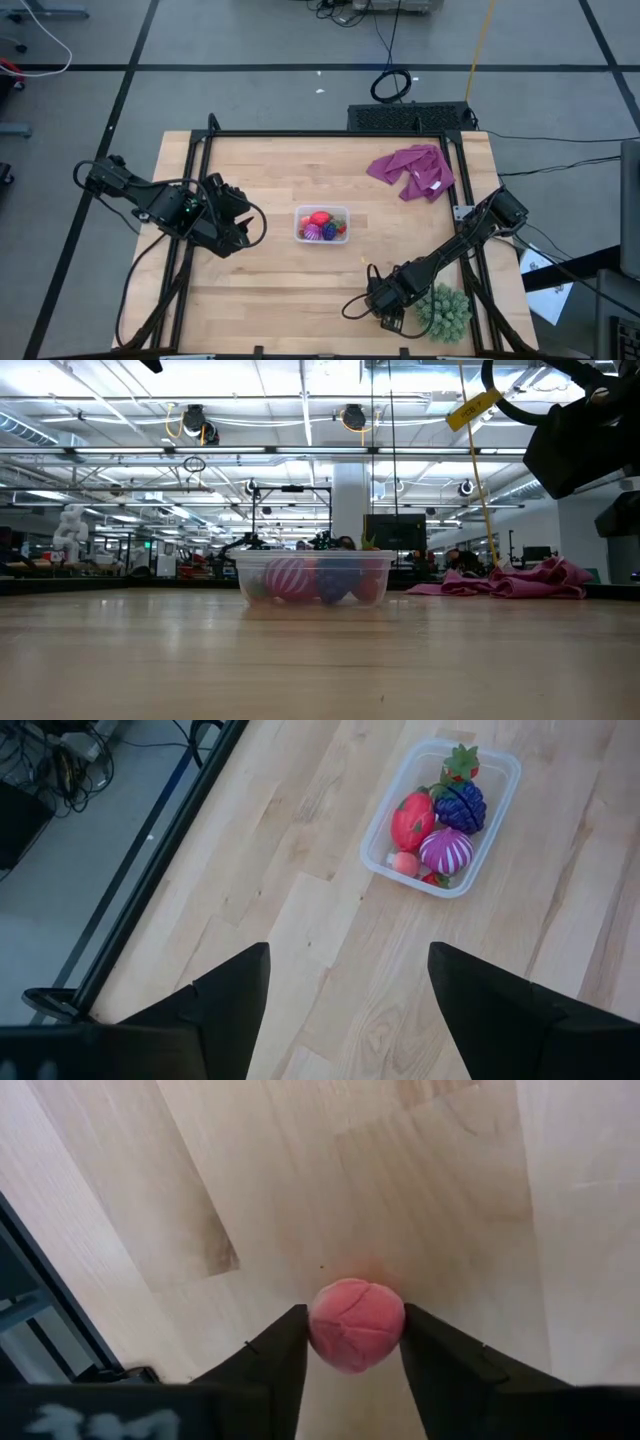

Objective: Pick and placing Produce into tupperware
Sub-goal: Put the pink peach into the transparent container

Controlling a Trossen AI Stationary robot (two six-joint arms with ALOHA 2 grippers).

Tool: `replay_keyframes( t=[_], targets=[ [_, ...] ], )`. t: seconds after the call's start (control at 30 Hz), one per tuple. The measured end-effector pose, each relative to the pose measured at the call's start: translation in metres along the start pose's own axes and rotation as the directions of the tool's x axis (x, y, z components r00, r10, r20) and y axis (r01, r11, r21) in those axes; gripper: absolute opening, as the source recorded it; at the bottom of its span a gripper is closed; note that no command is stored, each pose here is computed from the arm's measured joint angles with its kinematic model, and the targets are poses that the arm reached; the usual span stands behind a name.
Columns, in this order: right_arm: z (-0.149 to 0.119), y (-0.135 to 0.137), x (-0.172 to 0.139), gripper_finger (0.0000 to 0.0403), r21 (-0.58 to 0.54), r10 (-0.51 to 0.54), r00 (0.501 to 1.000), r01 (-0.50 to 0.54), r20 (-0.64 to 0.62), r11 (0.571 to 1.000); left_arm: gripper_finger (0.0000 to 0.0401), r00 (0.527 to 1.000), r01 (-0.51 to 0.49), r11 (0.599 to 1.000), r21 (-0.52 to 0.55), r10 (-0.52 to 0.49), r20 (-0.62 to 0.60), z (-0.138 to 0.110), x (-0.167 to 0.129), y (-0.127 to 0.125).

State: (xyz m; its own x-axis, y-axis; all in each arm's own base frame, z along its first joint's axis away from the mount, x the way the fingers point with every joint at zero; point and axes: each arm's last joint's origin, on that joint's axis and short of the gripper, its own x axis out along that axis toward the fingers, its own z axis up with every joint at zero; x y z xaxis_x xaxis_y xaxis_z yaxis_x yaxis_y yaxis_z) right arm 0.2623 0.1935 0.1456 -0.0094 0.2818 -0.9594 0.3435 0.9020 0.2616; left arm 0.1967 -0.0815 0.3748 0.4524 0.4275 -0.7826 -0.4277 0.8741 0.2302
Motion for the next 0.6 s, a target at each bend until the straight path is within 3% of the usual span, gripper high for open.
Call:
replay_keyframes(
  t=[0.23,0.6],
  targets=[
    [0.0000,0.0000,0.0000,0.0113,0.000,0.000,1.000,0.000,0.000,1.000,0.0273,1.000,0.000,1.000,0.000,0.000,0.000,0.0000,0.0000,0.0000],
    [0.0016,-0.0011,-0.0006,0.0108,0.006,0.001,1.000,-0.001,0.001,1.000,0.0273,1.000,0.000,1.000,0.005,0.000,0.000,-0.0001,0.0000,0.0000]
  ],
)
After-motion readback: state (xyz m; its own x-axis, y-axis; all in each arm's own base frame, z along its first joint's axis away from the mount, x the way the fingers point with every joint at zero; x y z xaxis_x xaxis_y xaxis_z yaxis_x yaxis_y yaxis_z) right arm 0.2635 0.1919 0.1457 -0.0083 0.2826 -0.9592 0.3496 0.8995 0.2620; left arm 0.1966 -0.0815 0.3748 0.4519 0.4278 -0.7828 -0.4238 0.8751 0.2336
